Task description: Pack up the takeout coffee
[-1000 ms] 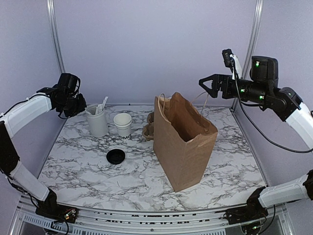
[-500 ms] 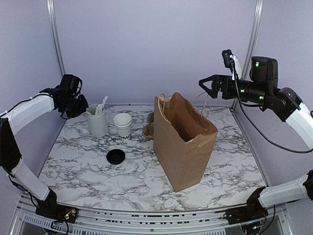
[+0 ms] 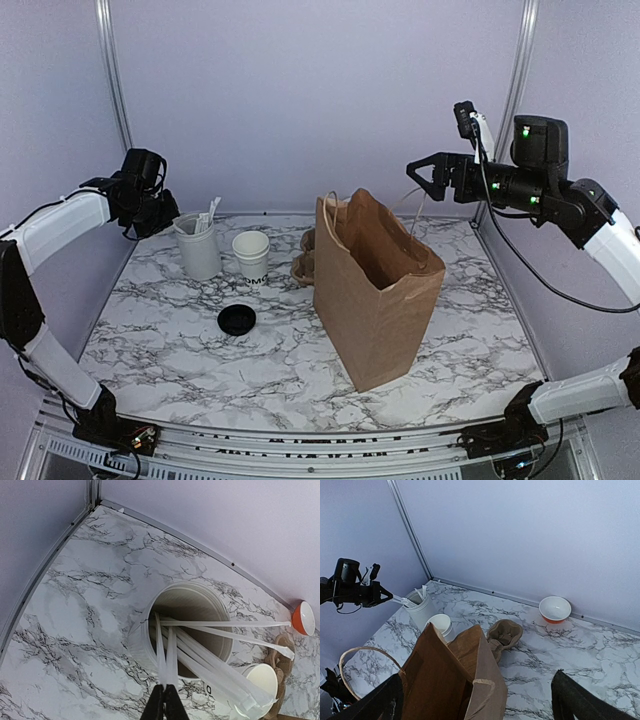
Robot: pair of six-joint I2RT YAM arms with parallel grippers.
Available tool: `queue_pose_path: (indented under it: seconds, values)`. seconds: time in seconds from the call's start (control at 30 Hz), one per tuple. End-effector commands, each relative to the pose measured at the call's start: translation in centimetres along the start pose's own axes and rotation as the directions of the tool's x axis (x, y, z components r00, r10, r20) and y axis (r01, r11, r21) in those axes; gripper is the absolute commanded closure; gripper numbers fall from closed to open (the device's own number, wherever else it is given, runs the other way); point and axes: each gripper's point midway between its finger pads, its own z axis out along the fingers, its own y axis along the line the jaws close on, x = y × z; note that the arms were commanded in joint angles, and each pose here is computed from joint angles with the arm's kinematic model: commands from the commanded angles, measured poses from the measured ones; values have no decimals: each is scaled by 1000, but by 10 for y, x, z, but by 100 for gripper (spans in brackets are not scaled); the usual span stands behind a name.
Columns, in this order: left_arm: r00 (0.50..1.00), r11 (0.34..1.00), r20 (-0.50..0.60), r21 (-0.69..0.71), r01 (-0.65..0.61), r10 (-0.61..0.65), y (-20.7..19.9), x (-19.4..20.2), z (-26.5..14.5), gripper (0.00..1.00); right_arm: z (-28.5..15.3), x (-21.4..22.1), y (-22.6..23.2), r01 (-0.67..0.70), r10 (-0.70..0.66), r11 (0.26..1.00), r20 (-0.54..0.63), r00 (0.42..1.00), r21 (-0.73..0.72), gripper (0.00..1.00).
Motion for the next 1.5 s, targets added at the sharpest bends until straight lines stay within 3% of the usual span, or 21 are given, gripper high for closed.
queue_pose_path:
  seconds: [0.0, 0.1, 0.53, 0.77, 1.03, 1.3, 1.47]
  values:
    - [999, 1000, 39, -7, -23, 24, -2, -16, 2, 96, -1, -4, -2, -11, 11, 1000, 15, 1000, 4, 0]
    - [999, 1000, 38, -2, -28, 28, -4, -17, 3, 100, 0, -3, -2, -12, 12, 1000, 12, 1000, 5, 0]
    - [995, 988, 50, 125, -87, 81, -31, -31, -24, 100, 1, -5, -2, -12, 12, 1000, 15, 1000, 3, 0]
    - [989, 982, 35, 124, -144, 141, -33, -31, -26, 100, 4, -5, -1, -14, 14, 1000, 11, 1000, -5, 0]
    - [985, 978, 43, 114, -173, 169, -32, -33, -28, 89, 6, -5, 0, -17, 17, 1000, 9, 1000, -8, 0]
    - [988, 984, 37, 87, -156, 153, -22, -28, -29, 87, 8, -6, 1, -20, 20, 1000, 6, 1000, -17, 0]
    - [994, 994, 10, 39, -106, 105, -3, -14, -23, 75, 10, -5, 2, -21, 21, 999, -2, 1000, -24, 0]
